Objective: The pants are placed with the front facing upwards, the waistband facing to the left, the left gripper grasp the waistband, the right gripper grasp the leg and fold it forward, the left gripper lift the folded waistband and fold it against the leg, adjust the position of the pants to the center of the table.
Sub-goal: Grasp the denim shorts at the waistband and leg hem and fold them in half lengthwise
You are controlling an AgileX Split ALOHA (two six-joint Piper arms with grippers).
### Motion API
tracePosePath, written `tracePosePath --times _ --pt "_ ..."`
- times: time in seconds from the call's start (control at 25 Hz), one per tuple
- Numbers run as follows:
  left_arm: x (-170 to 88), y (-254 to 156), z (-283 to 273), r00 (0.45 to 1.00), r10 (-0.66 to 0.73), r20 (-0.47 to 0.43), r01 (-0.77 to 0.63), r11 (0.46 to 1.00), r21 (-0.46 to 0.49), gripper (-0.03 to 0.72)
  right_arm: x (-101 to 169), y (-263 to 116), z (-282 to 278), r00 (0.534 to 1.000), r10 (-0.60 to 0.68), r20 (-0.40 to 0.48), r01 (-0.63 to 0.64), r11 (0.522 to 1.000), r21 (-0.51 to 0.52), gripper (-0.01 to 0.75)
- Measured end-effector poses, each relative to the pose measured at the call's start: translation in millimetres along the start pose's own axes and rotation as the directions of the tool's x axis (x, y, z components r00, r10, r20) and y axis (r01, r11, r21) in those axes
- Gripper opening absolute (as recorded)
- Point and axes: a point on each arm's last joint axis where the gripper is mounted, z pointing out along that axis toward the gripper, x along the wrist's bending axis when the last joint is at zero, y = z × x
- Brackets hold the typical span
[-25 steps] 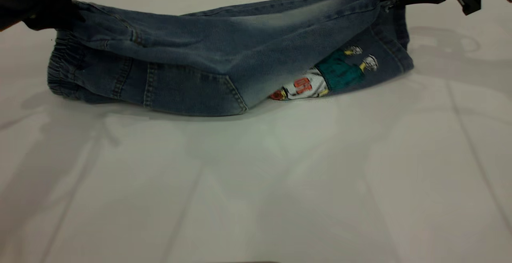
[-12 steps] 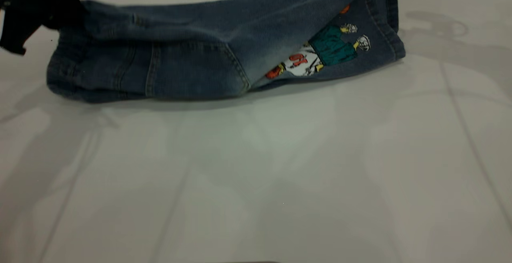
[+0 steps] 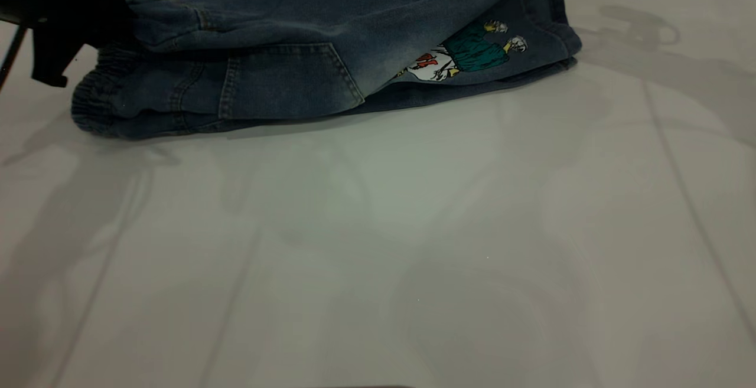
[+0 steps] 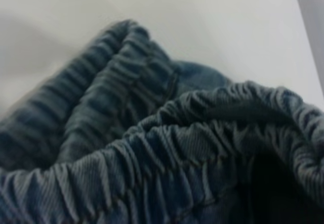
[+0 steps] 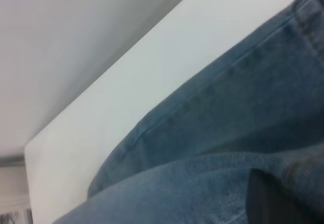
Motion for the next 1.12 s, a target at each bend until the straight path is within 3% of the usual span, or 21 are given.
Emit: tracePosePath --times 0.24,0.4,0.52,0.68,0.8,0.92,1.12 --pt "12 -6 29 0.999 0.048 -0.016 -0.048 0.999 0.002 0.074 -14 1 13 1.000 -0.014 0.017 0.014 1.000 0.001 0.063" --pt "19 -10 37 0.992 0.124 -0.022 -0.123 0.992 0.018 0.123 -12 3 13 0.999 -0.048 0.012 0.048 0.999 -0.002 0.182" --pt "17 -10 38 0.977 0.215 0.001 -0.215 0.976 0.034 0.230 -11 2 13 0.997 -0.074 -0.001 0.074 0.997 0.010 0.347" --pt "15 -2 37 0.942 0.333 0.044 -0.335 0.941 0.053 0.435 -4 0 12 0.988 -0.142 -0.059 0.145 0.988 0.047 0.515" --pt "2 14 27 0.899 0.430 0.086 -0.435 0.899 0.049 0.541 1 -4 11 0.980 -0.169 -0.106 0.178 0.980 0.088 0.544" --pt "-17 36 5 0.837 0.540 0.086 -0.544 0.838 0.039 0.568 6 -7 9 0.972 -0.195 -0.129 0.211 0.970 0.121 0.539" --pt "-30 60 -36 0.709 0.698 -0.099 -0.686 0.716 0.129 0.546 11 -9 6 0.964 -0.214 -0.155 0.237 0.960 0.149 0.515"
